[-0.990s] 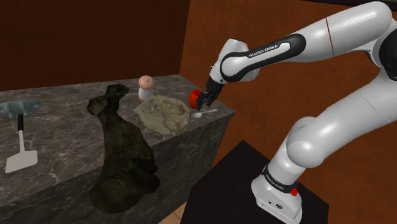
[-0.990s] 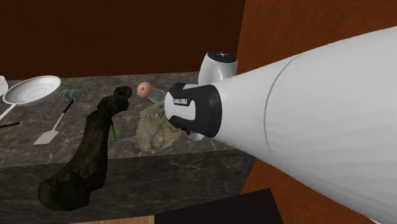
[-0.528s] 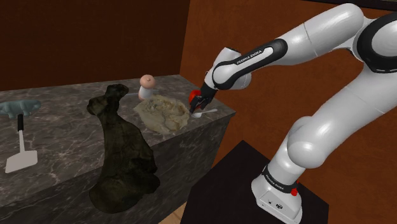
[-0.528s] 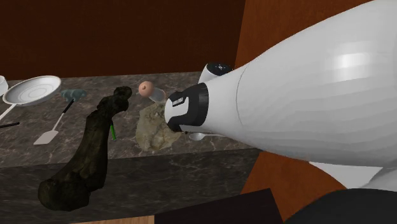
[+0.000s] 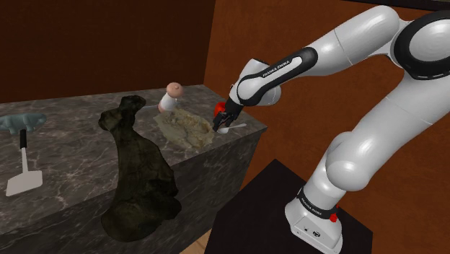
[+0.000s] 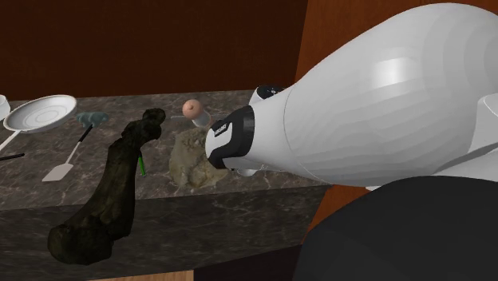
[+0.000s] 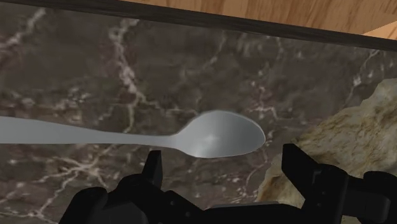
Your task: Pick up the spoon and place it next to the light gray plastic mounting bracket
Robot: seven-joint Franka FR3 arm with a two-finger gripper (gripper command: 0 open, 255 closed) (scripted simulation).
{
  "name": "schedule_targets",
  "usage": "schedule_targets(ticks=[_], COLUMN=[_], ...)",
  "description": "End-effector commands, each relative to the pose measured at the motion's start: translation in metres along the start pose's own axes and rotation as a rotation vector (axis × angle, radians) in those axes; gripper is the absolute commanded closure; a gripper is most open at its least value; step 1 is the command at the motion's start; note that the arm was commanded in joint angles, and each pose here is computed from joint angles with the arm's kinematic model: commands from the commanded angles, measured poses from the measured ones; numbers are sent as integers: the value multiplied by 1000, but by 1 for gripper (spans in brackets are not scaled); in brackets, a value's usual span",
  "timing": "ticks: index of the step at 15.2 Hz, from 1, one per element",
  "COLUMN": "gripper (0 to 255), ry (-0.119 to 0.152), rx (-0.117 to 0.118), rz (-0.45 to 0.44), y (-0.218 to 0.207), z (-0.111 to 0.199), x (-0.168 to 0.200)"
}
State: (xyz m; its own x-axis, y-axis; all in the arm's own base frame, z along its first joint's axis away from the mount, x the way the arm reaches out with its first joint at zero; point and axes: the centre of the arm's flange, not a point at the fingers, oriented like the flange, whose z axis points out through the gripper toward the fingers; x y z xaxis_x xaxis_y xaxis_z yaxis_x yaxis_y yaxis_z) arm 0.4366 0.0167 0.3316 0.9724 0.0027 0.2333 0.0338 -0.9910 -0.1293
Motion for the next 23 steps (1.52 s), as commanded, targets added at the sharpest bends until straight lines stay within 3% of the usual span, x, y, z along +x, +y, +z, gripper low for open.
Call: schedule_targets(ticks=[1,2,3,12,23], gripper=[0,0,255,255,255], ry=[0,0,0,0,0], rx=[0,0,0,0,0], rz=[0,0,0,0,0], y=[0,0,0,0,-8], z=[0,0,0,0,-56], x=[0,0,0,0,14])
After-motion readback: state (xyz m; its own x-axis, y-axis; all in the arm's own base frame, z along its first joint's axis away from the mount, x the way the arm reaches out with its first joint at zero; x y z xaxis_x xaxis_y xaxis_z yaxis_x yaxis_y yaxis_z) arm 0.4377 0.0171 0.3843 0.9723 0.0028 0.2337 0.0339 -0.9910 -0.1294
